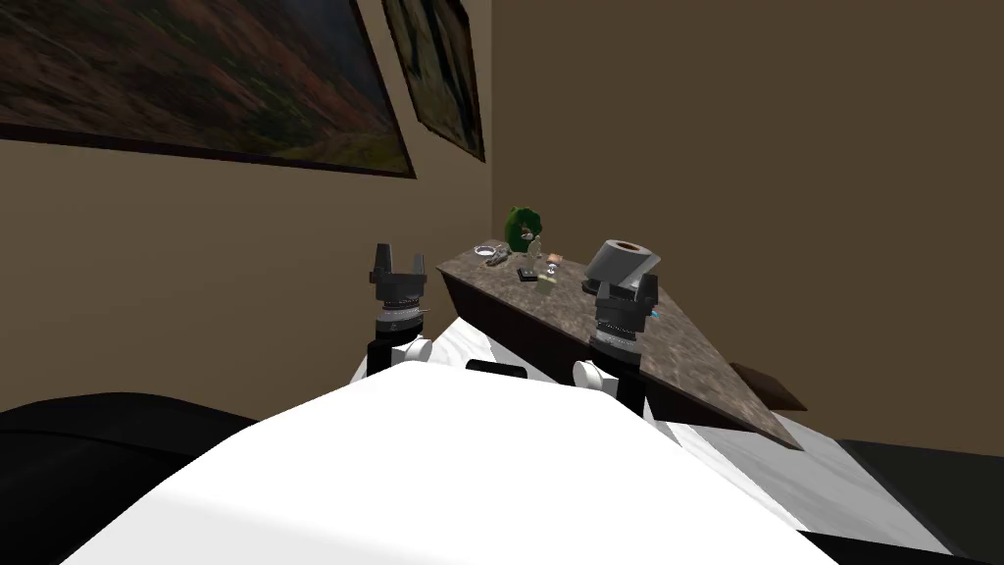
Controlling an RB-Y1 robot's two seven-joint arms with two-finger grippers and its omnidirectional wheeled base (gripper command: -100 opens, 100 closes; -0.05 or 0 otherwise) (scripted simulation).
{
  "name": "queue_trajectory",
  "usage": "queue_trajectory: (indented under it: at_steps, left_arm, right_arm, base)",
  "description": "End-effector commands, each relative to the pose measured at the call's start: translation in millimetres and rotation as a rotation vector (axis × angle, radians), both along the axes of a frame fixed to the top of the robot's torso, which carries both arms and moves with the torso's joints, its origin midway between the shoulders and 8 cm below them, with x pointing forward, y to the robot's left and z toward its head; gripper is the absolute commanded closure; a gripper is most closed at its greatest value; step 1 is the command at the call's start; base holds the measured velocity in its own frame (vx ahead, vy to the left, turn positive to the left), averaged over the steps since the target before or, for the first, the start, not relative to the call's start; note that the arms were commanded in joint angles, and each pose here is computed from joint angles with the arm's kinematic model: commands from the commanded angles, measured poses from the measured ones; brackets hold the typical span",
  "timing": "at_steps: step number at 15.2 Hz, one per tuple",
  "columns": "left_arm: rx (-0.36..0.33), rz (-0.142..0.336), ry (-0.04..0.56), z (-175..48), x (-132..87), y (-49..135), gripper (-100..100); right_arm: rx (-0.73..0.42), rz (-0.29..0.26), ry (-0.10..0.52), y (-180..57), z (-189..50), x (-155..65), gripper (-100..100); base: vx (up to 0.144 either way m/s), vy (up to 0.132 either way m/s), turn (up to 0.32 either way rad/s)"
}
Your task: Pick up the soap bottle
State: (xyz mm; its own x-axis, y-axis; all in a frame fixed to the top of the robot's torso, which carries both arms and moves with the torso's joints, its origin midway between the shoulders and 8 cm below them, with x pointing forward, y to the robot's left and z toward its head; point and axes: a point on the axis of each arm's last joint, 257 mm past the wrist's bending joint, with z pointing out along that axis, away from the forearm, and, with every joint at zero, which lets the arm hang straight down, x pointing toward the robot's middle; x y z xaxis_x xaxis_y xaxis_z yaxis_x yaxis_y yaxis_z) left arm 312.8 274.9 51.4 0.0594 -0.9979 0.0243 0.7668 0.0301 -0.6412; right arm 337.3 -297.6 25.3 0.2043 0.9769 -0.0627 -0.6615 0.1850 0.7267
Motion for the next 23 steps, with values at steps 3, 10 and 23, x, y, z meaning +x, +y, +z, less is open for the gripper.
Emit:
queue_trajectory:
  at_steps: [3,10,23]
  left_arm:
    - [0.000,0.000,0.000,0,0,0.0,0]
    - [0.000,0.000,0.000,0,0,0.0,0]
    - [0.000,0.000,0.000,0,0,0.0,0]
  right_arm:
    - [-0.066,0.035,0.046,7,-11,5,-100]
    - [-0.183,0.095,0.153,15,-44,13,-100]
    - [-0.420,0.201,0.365,19,-115,19,-100]
  base:
    - [-0.008,-0.006,0.023]
    - [-0.009,-0.015,0.041]
    - [0.000,-0.014,0.066]
